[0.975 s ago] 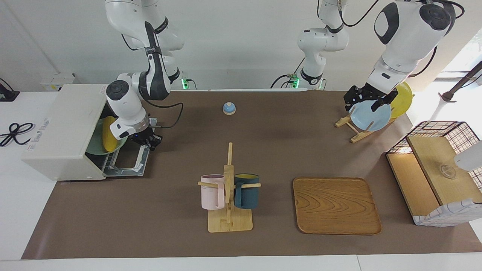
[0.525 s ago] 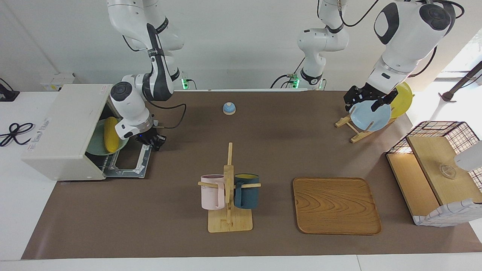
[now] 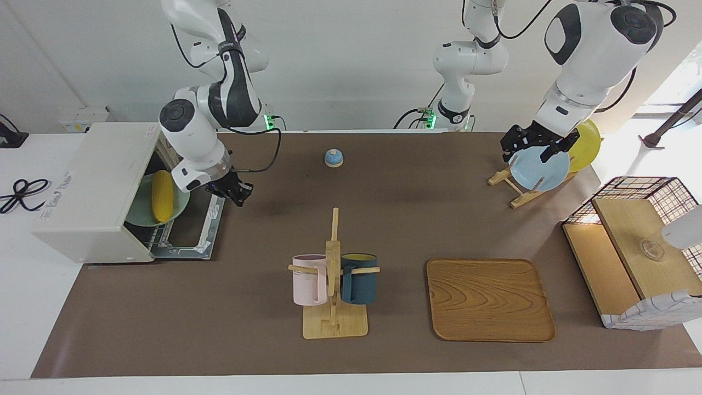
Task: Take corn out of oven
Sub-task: 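Reach the right gripper into the toaster oven toward the plate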
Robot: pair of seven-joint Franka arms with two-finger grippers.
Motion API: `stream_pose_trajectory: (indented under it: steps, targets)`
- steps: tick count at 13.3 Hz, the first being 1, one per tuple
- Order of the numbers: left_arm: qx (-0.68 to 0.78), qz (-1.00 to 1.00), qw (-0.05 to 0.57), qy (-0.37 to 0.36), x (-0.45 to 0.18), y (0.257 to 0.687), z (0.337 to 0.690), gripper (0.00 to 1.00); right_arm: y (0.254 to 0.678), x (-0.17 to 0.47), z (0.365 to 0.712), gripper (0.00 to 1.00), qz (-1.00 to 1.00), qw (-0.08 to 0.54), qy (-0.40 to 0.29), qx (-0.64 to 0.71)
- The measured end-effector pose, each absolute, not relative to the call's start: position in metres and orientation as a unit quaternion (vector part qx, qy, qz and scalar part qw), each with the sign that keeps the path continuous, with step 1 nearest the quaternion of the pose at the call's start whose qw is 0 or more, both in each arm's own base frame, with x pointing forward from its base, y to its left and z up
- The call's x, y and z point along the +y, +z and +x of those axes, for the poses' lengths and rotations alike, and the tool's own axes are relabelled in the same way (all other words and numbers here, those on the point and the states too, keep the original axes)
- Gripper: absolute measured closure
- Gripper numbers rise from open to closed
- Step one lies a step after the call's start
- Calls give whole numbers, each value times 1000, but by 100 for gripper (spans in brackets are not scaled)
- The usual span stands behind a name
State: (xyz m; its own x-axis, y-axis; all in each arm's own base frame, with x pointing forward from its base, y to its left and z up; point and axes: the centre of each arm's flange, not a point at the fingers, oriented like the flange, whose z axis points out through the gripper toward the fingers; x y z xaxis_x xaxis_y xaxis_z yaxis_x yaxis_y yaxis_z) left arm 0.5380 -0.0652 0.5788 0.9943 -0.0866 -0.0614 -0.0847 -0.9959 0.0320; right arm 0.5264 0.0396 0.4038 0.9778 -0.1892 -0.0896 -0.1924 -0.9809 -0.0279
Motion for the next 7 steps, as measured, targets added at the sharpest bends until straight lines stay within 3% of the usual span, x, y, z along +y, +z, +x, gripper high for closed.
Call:
stream_pose_trajectory:
  steps: [4, 5, 7]
  targets:
    - [-43, 998, 15, -31, -65, 579, 538, 0, 421, -12, 518, 47, -993, -37, 44, 105]
    - [-43, 998, 15, -31, -65, 579, 538, 0, 419, -19, 516, 41, -993, -38, 45, 101]
    - [-43, 998, 15, -31, -65, 579, 538, 0, 412, -33, 514, 41, -995, -36, 43, 85]
